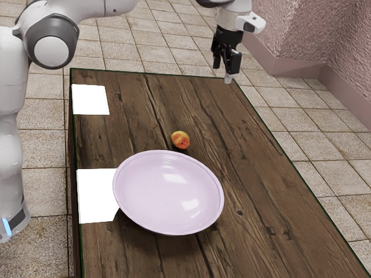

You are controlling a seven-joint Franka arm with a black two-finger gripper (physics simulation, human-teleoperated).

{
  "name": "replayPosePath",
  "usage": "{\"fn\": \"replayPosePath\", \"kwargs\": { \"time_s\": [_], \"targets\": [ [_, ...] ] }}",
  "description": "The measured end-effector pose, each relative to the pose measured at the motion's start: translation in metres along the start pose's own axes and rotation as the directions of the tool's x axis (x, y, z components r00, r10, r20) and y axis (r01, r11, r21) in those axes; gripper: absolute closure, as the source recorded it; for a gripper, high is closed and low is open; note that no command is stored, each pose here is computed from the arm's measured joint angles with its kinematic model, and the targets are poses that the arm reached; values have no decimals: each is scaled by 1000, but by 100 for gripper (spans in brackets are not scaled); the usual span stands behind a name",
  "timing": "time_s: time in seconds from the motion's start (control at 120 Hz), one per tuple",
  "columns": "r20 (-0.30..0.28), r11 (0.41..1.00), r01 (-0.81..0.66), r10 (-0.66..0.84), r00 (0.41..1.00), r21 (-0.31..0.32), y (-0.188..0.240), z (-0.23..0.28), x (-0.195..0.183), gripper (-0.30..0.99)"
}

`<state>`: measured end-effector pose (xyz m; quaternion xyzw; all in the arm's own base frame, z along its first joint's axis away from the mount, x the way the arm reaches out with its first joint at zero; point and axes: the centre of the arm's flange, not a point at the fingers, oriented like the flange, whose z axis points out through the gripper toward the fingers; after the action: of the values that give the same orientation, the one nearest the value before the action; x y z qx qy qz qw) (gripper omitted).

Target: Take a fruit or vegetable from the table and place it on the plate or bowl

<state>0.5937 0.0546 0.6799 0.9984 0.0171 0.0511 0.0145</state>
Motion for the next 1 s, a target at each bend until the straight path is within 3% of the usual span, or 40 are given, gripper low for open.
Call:
{"fn": "replayPosePath", "kwargs": {
  "time_s": [0.25, 0.45, 0.633, 0.817, 0.9, 1.0],
  "targets": [
    [-14, 1000, 0, 0, 1000, 0, -5, -11, -2, 0],
    [40, 962, 273, -274, 961, 9, -56, 19, 6, 0],
    [100, 824, 567, -565, 819, 15, -65, 44, 5, 0],
    [124, 624, 776, -781, 612, 96, -96, 80, 13, 0],
    [140, 580, 803, -814, 564, 137, -96, 104, 21, 0],
    [150, 556, 816, -830, 537, 157, -57, 115, 29, 0]
  ]
}}
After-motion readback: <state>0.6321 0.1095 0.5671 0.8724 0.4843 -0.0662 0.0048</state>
